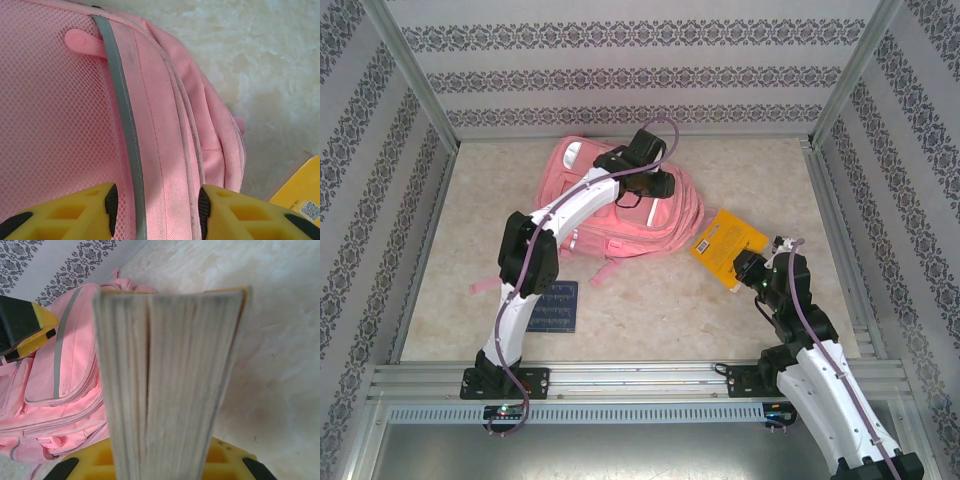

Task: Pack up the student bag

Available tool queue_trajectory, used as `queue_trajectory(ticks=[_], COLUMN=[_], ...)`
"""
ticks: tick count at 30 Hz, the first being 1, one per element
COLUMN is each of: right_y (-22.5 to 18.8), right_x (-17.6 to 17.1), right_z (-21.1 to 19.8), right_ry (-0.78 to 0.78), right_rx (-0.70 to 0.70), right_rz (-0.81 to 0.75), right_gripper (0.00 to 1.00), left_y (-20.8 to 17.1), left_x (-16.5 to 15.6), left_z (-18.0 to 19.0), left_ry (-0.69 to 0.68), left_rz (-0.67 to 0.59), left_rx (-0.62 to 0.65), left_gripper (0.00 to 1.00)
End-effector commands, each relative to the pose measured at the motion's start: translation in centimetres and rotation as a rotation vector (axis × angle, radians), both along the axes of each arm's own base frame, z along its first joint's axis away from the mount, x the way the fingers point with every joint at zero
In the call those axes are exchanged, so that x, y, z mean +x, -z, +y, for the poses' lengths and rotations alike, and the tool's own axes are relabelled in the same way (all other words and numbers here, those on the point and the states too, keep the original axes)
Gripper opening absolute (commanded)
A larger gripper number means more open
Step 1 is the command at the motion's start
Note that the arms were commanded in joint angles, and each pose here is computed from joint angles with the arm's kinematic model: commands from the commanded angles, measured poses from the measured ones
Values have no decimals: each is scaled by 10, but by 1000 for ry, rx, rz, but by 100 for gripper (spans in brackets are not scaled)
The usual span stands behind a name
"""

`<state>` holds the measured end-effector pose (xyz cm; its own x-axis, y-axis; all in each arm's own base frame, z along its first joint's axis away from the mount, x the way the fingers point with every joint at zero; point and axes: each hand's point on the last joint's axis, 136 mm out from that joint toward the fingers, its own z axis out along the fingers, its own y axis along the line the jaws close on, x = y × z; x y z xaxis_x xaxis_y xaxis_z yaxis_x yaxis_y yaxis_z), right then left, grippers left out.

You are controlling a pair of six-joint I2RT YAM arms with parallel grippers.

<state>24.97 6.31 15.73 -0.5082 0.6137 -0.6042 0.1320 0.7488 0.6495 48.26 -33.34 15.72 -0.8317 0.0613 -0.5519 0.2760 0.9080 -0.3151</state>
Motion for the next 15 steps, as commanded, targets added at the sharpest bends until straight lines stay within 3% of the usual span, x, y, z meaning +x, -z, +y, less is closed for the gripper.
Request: queue_trajectory(ticks=[1, 4, 8, 12, 15], right_y=[-28, -30, -33, -41, -47], right_x=[9, 9, 9, 7, 4], right_z=[4, 3, 1, -1, -8], right_ry=[-21, -19, -17, -9, 19], right_rx=[27, 27, 17, 2, -19], right_rz=[-118, -122, -125, -134, -134], right_gripper=[0, 0, 0, 0, 0], left_y=[19, 27, 29, 20, -6], left_x=[1, 1, -5, -11, -18], left_z=[1, -9, -27, -27, -24], left_ry=[11, 19, 53, 84, 119], left_rz=[45, 77, 115, 113, 82], left_rx=[25, -19, -106, -104, -109], left_gripper=[47, 47, 27, 2, 0])
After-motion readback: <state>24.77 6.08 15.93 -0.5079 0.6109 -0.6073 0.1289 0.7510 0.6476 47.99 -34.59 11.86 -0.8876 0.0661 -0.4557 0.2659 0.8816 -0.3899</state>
